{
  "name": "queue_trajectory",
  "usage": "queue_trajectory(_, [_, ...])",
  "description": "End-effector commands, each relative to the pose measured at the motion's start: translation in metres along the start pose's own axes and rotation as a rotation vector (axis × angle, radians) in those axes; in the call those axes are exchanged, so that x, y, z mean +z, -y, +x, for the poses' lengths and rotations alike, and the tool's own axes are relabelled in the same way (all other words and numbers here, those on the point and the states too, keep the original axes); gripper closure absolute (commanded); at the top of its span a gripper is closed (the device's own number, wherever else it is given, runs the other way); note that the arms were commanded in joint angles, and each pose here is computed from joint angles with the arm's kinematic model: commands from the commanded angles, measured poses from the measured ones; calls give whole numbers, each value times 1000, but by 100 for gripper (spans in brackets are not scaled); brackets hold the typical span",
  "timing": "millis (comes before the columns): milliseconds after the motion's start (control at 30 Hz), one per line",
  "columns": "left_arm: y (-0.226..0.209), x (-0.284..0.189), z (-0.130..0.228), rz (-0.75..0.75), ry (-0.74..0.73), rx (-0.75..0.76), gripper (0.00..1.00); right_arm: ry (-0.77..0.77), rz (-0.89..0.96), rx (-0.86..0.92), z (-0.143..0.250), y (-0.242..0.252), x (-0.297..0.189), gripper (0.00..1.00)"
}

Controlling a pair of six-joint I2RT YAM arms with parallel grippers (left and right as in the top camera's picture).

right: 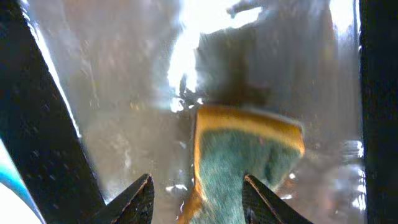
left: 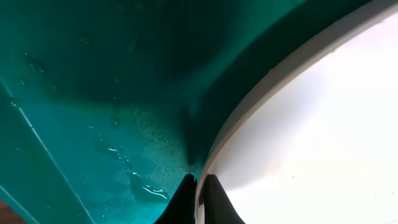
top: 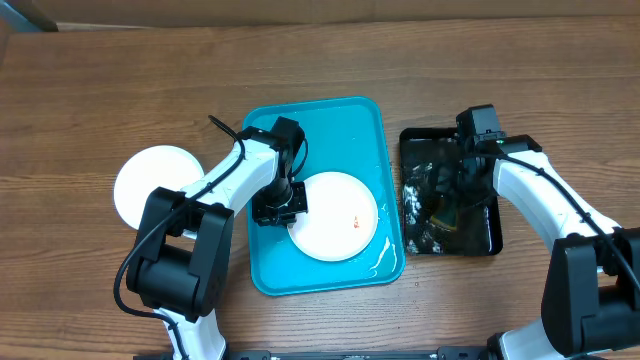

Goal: Clean dirty plates on tray and stack at the side

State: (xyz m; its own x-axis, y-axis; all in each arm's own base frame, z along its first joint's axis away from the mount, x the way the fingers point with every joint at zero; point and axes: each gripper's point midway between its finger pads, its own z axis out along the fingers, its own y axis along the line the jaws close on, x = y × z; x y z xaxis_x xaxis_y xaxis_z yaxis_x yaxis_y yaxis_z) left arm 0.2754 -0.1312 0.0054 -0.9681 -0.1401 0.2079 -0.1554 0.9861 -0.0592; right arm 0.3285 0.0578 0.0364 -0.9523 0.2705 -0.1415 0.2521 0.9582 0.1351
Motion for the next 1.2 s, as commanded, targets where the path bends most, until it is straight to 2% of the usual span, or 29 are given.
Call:
queue_trajectory(0, [-5,16,3,-37,-17,-14,96,-36,49,16,12,12,20,53])
queue_trajectory(33, [-5,16,3,-37,-18,-15,96,-44,74,35,16,18,26,55])
queue_trajectory(233, [-5,16,3,-35,-14,-14,96,-100,107,56,30,26,44,89])
queue_trajectory(333, [-5,16,2,-35,-13,-14,96,-99,107,54,27,25,39,96])
queue_trajectory(400, [-5,16,2,-35,-13,-14,96,-100,107,46,24,23,33,96])
queue_trajectory(433, [-5,16,2,-35,-13,-14,96,-99,105,34,20,21,27,93])
queue_trajectory(533, [-5,16,2,-34,-11,-14,96,-97,103,29,15,17,10,73])
queue_trajectory(700, [-5,16,2,-33,-10,-14,96,-136,63,34,25,10,-9,65])
queue_trajectory(867, [-4,16,1,-33,-10,-14,96,-190,92,57,41,18,-7,58])
queue_trajectory(1033, [-4,16,0,-30,-6,-14,96,-183,95,123,51,23,12,58])
queue_trajectory(1167, [-4,16,0,-30,-5,-13,96,-142,75,120,49,23,25,76])
